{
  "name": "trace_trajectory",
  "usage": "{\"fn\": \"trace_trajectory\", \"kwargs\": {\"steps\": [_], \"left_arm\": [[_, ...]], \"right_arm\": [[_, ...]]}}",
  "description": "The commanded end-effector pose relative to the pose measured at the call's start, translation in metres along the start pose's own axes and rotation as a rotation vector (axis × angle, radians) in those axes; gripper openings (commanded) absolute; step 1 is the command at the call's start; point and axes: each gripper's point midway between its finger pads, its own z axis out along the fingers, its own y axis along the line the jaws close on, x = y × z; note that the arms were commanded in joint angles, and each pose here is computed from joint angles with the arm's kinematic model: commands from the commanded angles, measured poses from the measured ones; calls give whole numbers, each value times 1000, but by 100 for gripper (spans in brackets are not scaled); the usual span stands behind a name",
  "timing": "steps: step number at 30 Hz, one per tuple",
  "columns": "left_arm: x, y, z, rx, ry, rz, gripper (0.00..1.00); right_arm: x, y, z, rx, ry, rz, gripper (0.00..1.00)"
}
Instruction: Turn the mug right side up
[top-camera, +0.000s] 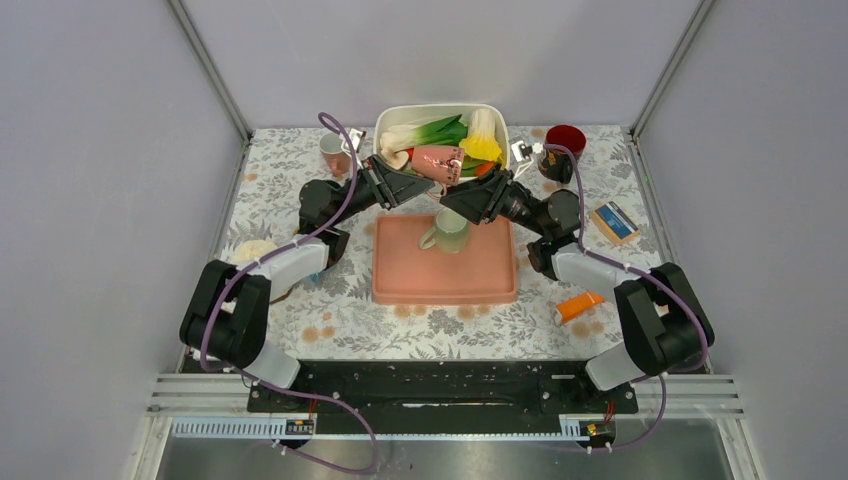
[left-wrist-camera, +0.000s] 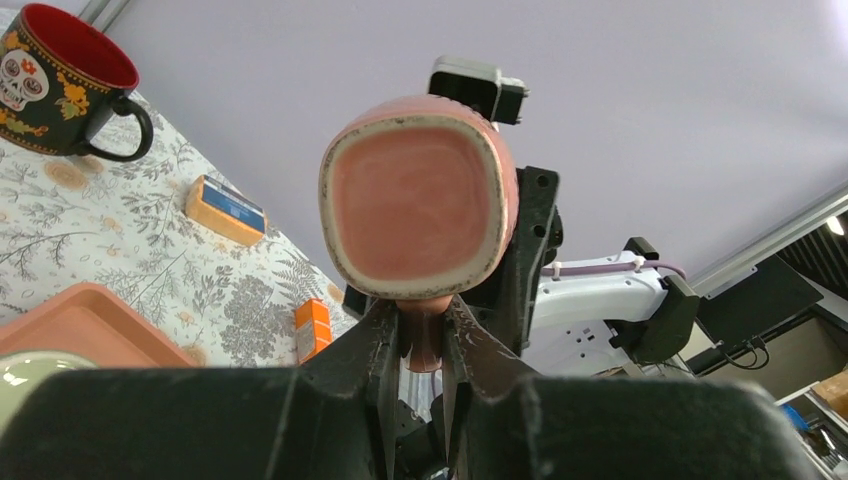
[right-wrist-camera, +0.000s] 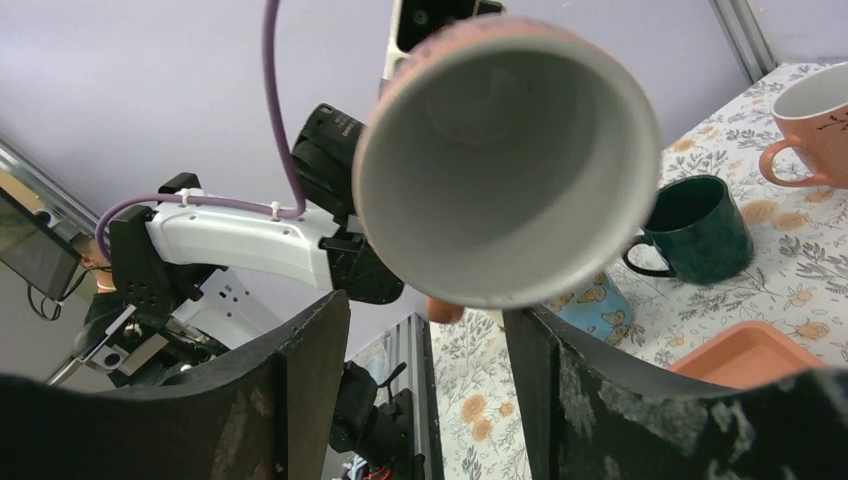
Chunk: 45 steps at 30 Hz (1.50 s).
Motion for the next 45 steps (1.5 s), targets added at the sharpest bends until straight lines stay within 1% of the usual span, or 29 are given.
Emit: {"fn": "trace_trajectory", "kwargs": {"steps": [1, 5, 10, 15, 20, 27, 39, 42, 45], "left_arm": [[-13, -20, 2, 84, -70, 104, 0], [-14, -19, 1, 80, -75, 110, 0], [-6, -16, 0, 70, -78, 107, 0], [0, -18, 1, 73, -71, 104, 0], [1, -19, 2, 79, -71, 94, 0], [16, -12, 4, 64, -43, 78, 0], [32, -1, 3, 22, -30, 47, 0], [40, -1, 6, 24, -10, 36, 0], [45, -1, 9, 31, 6, 31, 0]], "right_arm": [[-9, 17, 3, -50, -40, -53, 65], [-3, 10, -1, -7, -35, -81, 65], [-5, -2, 0, 49, -57, -74, 62], [-11, 1, 3, 28, -85, -64, 59], [-14, -1, 4, 37, -98, -57, 53], [-19, -1, 6, 29, -124, -21, 47], [-33, -7, 0, 55, -176, 2, 44], [-32, -10, -1, 62, -175, 3, 41], [-32, -11, -1, 65, -176, 1, 33]]}}
